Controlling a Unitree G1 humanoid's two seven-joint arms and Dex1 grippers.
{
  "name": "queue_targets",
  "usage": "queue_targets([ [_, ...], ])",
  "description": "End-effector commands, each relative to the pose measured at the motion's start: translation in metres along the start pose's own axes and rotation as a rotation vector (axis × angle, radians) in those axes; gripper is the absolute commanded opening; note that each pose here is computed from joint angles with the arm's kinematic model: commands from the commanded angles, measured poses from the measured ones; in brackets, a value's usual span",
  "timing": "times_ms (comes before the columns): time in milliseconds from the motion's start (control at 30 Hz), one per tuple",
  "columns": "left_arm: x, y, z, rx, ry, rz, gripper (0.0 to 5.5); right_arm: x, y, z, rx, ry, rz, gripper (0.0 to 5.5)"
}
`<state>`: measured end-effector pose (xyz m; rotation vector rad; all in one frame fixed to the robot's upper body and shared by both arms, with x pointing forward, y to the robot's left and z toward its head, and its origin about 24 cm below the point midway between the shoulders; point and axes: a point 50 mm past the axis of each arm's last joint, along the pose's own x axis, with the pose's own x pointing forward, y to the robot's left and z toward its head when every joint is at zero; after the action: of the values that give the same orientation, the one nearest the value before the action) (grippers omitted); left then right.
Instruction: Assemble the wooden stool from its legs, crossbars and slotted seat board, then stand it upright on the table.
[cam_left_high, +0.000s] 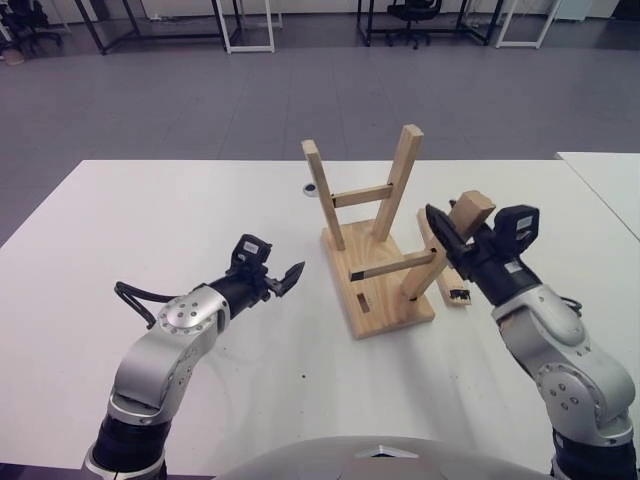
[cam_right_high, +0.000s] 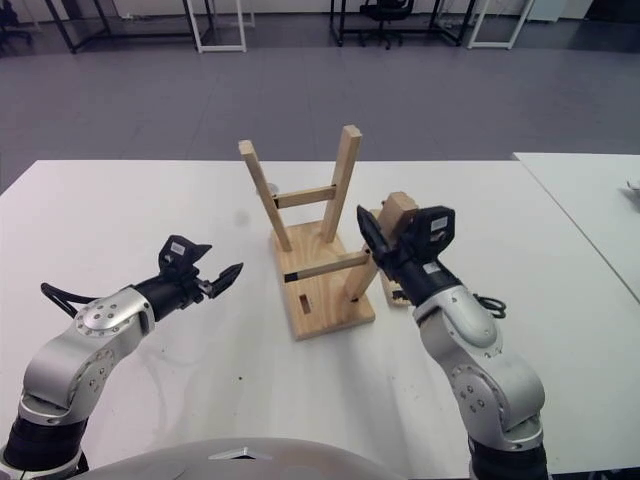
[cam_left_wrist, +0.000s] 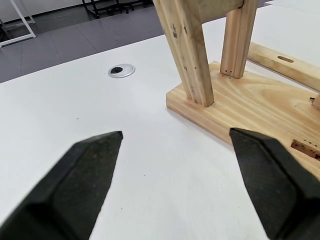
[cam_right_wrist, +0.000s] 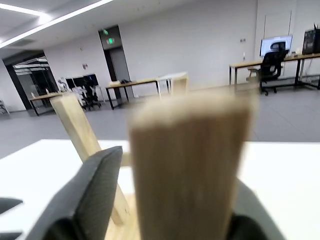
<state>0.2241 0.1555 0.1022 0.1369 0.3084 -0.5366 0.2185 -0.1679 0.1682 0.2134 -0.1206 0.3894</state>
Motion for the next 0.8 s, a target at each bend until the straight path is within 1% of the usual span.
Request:
queue_targets([
  [33,0.002,0.007,0.005,0.025,-0.017,0.014,3.93,0.015,-0.003,0.058,-0.051,-0.195,0.061,3.10],
  [100,0.002,0.007,0.005,0.028,-0.019,0.013,3.93,0.023,-0.018,0.095,-0.052,-0.300,0.030,3.61],
  [133,0.002,0.008,0.006,0.031,-0.024,0.014,3.93,0.027,-0.038,0.106,-0.029,-0.319,-0.065,3.78],
  [167,0.003,0.008,0.007,0.034,-0.031,0.017,3.93,0.030,-0.064,0.101,0.000,-0.265,-0.183,4.04],
  [200,0.005,0.009,0.009,0.036,-0.038,0.019,3.93,0.030,-0.085,0.090,0.013,-0.192,-0.274,4.25],
  [233,0.006,0.009,0.011,0.038,-0.045,0.019,3.93,0.030,-0.100,0.068,0.054,-0.093,-0.321,4.29],
  [267,0.007,0.009,0.011,0.039,-0.049,0.019,3.93,0.029,-0.106,0.038,0.067,0.036,-0.330,4.29],
  [300,0.008,0.009,0.012,0.039,-0.051,0.018,3.93,0.028,-0.104,0.005,0.078,0.190,-0.281,4.29],
  [367,0.010,0.009,0.013,0.045,-0.055,0.013,3.93,0.018,-0.096,-0.043,0.087,0.412,-0.211,4.29],
  [433,0.012,0.009,0.014,0.050,-0.057,0.012,3.93,0.013,-0.088,-0.067,0.106,0.513,-0.175,4.29],
  [500,0.013,0.009,0.013,0.052,-0.056,0.013,3.93,0.009,-0.086,-0.088,0.116,0.605,-0.215,4.29],
  [567,0.013,0.007,0.013,0.070,-0.056,0.013,3.93,0.002,-0.086,-0.111,0.057,0.740,-0.257,4.29],
  [633,0.014,0.005,0.013,0.076,-0.057,0.007,3.93,-0.007,-0.086,-0.126,-0.025,0.832,-0.281,4.29],
  [700,0.015,0.004,0.014,0.078,-0.058,0.002,3.93,-0.011,-0.088,-0.131,-0.096,0.860,-0.305,3.83],
  [767,0.014,0.005,0.015,0.079,-0.063,0.004,3.93,-0.010,-0.090,-0.130,-0.120,0.846,-0.326,3.41],
  [800,0.013,0.007,0.019,0.069,-0.083,0.015,3.93,-0.010,-0.092,-0.127,-0.138,0.836,-0.339,3.29],
])
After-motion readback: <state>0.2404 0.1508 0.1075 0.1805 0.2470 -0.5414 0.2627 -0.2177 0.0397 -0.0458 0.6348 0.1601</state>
